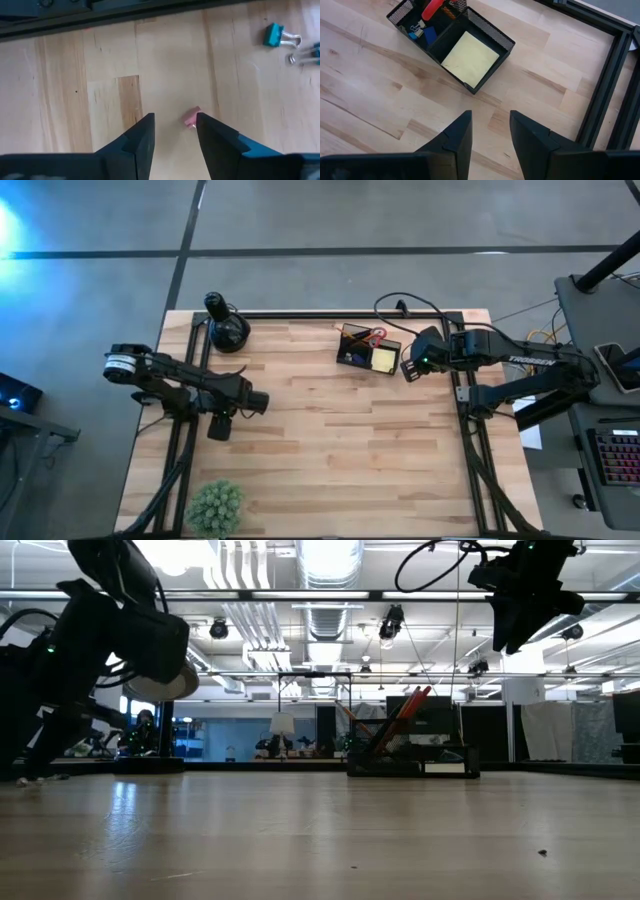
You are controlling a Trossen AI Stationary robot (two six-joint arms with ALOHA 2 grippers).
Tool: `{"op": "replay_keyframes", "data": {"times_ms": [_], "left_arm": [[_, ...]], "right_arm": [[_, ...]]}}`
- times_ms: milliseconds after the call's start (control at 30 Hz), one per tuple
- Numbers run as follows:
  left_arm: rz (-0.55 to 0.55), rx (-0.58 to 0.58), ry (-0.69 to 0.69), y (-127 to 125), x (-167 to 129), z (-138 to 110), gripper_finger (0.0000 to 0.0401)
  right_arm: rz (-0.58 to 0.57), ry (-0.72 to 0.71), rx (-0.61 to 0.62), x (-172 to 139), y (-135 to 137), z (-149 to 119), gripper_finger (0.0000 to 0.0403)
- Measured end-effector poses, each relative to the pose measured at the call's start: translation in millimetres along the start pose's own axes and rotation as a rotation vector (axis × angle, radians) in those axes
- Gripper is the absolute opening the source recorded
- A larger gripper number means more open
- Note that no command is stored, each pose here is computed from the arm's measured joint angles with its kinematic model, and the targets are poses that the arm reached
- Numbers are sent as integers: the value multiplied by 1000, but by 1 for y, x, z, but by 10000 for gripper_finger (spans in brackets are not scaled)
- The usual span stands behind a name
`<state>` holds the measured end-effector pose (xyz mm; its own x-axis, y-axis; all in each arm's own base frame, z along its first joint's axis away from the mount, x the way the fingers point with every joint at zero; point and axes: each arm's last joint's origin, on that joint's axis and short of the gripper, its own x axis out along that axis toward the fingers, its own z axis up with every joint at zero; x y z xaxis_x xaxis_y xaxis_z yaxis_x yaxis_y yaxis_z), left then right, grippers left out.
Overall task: Pick and place office supplies into organizer
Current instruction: Put the pink binder clip into the desk organizer
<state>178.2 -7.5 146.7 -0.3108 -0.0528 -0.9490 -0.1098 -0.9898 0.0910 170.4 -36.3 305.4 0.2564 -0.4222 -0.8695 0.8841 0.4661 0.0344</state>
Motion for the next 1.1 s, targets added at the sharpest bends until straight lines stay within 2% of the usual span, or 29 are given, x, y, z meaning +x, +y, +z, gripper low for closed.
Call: {"op": "replay_keyframes", "data": {"times_ms": [200, 333, 667, 1100], "left_arm": [[-1, -92, -9, 0, 2, 1, 130], [10, -110, 11, -2, 2, 0, 130], [35, -200, 36, -19, 4, 0, 130], [77, -228, 29, -23, 10, 3, 130]], "right_arm": [[0, 0, 0, 0, 0, 0, 123], [0, 0, 0, 0, 0, 0, 123], [0, 0, 0, 0, 0, 0, 123], [0, 0, 0, 0, 0, 0, 123]]}}
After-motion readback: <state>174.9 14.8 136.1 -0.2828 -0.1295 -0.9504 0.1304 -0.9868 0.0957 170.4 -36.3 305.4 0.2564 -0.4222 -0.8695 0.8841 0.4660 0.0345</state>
